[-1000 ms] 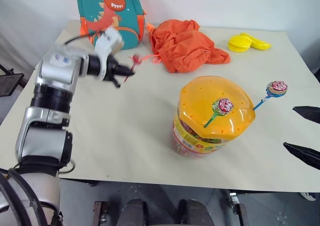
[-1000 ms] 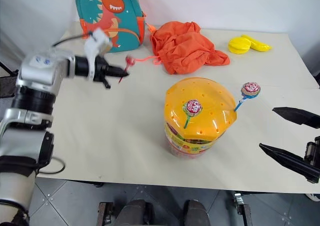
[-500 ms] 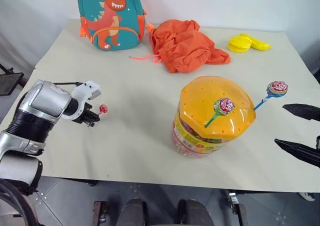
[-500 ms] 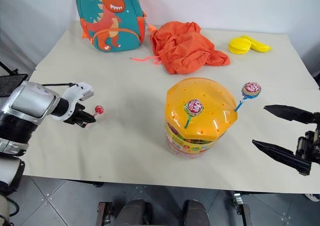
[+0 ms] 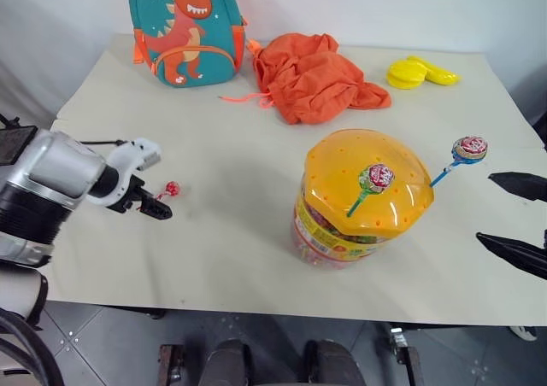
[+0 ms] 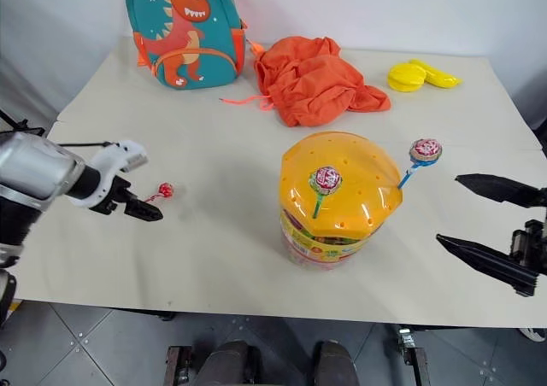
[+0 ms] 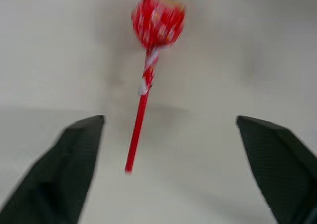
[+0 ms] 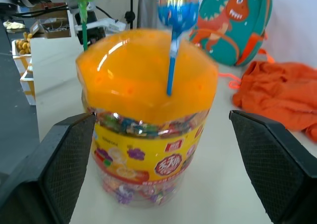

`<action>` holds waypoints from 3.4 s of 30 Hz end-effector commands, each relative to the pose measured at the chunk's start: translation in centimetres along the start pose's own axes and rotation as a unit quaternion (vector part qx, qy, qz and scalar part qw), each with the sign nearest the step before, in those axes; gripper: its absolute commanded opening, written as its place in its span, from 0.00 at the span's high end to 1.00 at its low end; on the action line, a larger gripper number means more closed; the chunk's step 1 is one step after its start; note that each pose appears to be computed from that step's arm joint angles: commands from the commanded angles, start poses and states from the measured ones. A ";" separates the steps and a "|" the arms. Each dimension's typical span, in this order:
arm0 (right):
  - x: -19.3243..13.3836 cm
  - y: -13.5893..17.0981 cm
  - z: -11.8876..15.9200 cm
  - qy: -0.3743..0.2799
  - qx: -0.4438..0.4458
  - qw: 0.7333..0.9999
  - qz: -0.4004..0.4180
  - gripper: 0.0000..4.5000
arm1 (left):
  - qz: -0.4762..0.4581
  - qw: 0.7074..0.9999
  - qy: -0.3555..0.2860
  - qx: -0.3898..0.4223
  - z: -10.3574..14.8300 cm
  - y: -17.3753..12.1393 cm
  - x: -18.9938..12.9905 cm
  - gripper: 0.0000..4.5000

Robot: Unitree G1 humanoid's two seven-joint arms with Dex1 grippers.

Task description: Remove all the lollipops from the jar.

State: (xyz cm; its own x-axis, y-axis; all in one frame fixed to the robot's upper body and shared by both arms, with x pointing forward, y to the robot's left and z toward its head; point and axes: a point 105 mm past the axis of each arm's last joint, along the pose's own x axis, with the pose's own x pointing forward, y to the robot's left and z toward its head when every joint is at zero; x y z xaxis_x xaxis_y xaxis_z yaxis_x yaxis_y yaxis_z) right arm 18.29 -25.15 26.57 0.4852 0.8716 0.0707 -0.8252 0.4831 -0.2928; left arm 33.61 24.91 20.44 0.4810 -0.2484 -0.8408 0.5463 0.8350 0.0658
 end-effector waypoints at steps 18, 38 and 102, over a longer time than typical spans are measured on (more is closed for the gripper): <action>-2.1 0.1 -0.1 -0.025 0.001 0.997 -0.071 0.00 | -0.230 0.793 -0.500 0.261 11.0 -8.7 -8.6 0.00; 0.0 4.4 0.9 -0.035 -0.022 0.999 0.029 0.00 | -0.568 0.510 -0.503 0.406 10.8 -22.2 -6.7 0.00; -5.7 -0.9 -2.0 0.053 0.006 0.997 -0.052 0.00 | -0.126 0.971 -0.174 0.105 8.4 -8.4 2.7 1.00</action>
State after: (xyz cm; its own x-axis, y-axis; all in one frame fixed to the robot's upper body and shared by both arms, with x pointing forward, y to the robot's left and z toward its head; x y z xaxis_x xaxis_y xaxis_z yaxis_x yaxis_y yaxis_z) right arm 16.95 -30.32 24.20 0.5977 0.8017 0.0078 -0.7742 0.5796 -0.2545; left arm 36.71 13.03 21.88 0.4814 -0.6410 -0.5978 0.7987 0.6017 -0.0019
